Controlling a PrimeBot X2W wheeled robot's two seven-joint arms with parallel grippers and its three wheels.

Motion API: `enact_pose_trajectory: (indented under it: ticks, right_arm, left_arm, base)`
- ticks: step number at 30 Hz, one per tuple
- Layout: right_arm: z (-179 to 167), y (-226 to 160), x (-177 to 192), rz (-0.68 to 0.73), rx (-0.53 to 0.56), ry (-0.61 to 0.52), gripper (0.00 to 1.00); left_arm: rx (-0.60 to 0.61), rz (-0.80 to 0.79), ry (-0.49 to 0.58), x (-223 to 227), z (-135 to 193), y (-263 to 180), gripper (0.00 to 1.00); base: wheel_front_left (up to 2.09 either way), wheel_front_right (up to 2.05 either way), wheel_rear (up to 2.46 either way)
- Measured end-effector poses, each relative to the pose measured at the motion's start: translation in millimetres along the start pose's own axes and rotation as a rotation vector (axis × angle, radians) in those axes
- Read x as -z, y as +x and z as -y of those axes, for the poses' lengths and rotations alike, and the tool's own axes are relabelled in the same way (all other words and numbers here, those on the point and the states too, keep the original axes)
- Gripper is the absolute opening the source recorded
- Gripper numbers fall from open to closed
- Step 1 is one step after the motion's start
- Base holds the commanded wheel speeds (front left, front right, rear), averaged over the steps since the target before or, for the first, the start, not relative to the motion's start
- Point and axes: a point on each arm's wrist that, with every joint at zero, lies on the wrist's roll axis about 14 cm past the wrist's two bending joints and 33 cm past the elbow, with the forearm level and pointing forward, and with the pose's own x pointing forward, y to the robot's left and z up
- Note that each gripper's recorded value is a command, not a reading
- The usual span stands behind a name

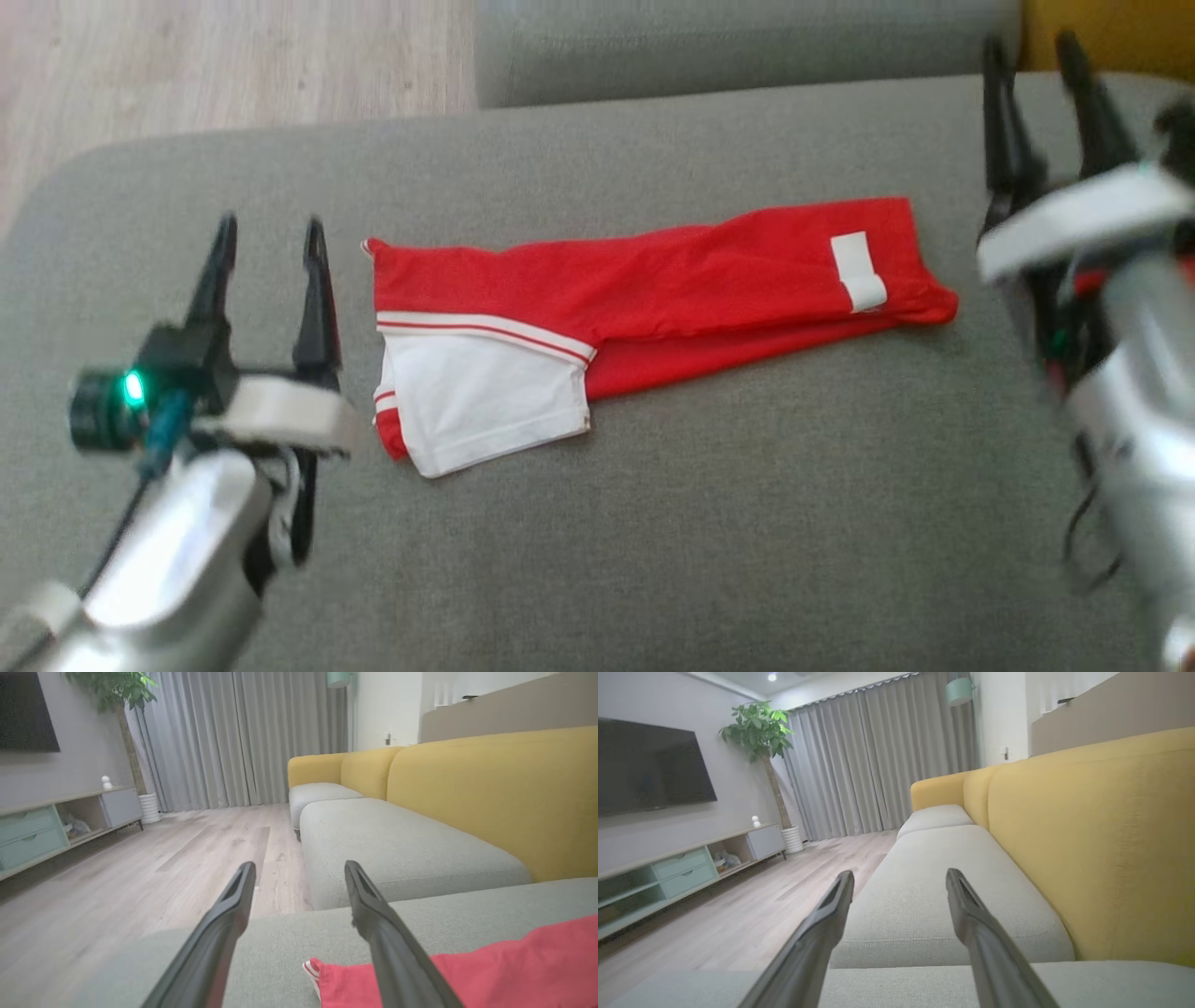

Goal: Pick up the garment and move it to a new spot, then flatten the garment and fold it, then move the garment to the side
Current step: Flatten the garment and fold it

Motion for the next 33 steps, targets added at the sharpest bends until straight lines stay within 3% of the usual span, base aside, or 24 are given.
enact_pose_trajectory:
  ticks: [7,17,26,33]
  right_arm:
    - [-18,-83,68,-0.071,0.125,0.119,1.0]
    - [-16,-136,93,-0.123,0.191,0.154,1.0]
    - [-6,-117,103,-0.152,0.201,0.103,1.0]
    - [27,-55,117,-0.221,0.256,0.037,1.0]
  left_arm:
    - [-0.093,0.025,-0.054,7,-4,-36,1.0]
    - [-0.121,-0.076,-0.075,55,1,-85,1.0]
    - [-0.107,-0.096,-0.074,67,0,-75,1.0]
    - [-0.08,-0.091,-0.07,72,3,-42,1.0]
  base:
    - [0.0,0.0,0.0]
    - [0.0,0.0,0.0]
    - [0.0,0.0,0.0]
    - [0.0,0.0,0.0]
